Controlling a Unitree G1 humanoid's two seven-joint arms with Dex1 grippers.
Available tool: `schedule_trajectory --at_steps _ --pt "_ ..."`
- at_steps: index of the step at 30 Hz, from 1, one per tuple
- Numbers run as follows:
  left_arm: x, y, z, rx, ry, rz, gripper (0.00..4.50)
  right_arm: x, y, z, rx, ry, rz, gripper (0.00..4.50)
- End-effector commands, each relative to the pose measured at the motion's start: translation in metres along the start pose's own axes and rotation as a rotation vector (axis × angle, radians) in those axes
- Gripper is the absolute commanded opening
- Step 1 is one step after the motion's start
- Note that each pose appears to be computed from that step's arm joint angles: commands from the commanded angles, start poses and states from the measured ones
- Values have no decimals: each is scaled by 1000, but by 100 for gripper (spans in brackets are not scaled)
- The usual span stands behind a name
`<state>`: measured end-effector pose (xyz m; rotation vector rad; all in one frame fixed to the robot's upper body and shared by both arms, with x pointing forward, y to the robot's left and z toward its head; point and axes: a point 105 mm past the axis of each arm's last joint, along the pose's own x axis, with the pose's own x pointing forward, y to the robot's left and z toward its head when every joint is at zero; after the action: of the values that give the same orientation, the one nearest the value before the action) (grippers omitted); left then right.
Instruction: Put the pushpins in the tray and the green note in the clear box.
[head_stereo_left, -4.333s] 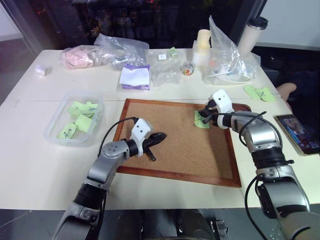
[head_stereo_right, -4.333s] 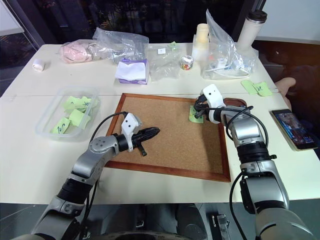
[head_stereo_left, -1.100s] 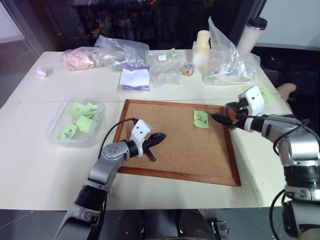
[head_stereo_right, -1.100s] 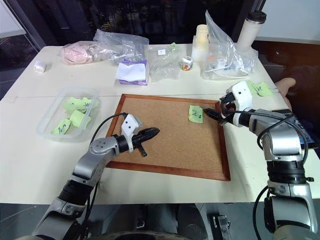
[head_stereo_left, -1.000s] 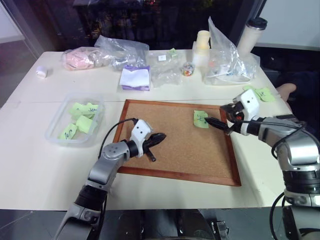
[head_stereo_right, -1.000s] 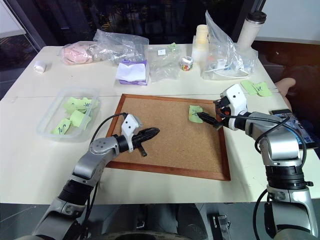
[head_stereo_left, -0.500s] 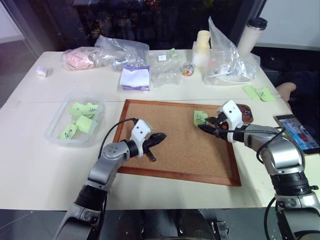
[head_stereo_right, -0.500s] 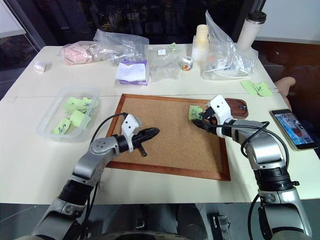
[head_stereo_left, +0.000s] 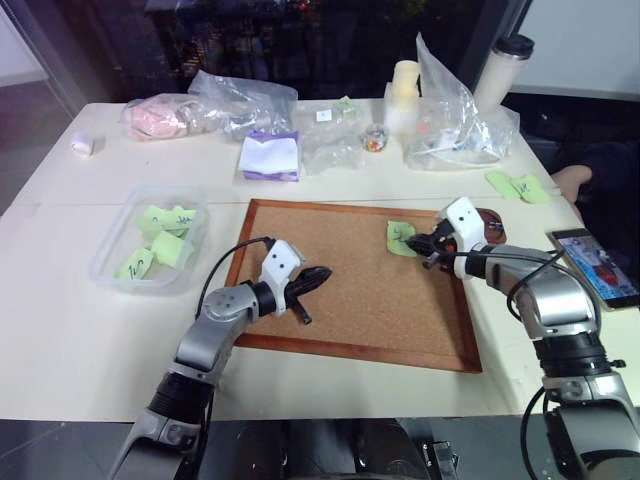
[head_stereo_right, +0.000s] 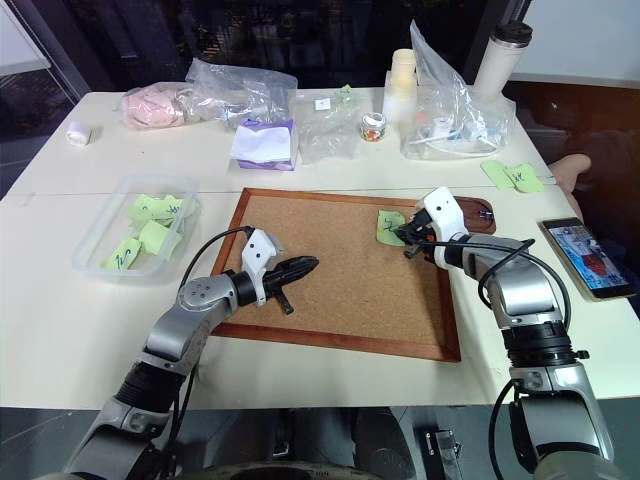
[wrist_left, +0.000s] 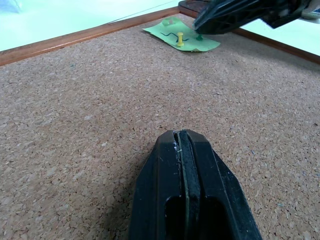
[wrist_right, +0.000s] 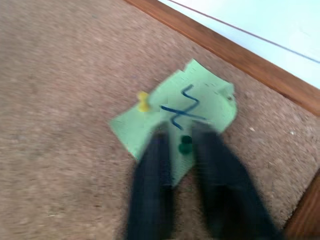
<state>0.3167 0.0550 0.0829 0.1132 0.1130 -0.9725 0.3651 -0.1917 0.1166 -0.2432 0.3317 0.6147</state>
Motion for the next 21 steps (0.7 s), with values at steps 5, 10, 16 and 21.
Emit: schedule_trajectory --at_steps 5,10,16,21 --pt "-4 -3 -22 -44 76 3 0 3 0 -4 6 -4 0 14" --pt "-6 -3 -23 -46 79 8 0 -1 4 6 5 -31 19 14" --pt "-6 -3 -23 -47 80 6 0 -7 3 22 -5 -74 6 14" --pt "-5 -4 -25 -52 85 4 0 -16 0 43 -11 -125 -6 14"
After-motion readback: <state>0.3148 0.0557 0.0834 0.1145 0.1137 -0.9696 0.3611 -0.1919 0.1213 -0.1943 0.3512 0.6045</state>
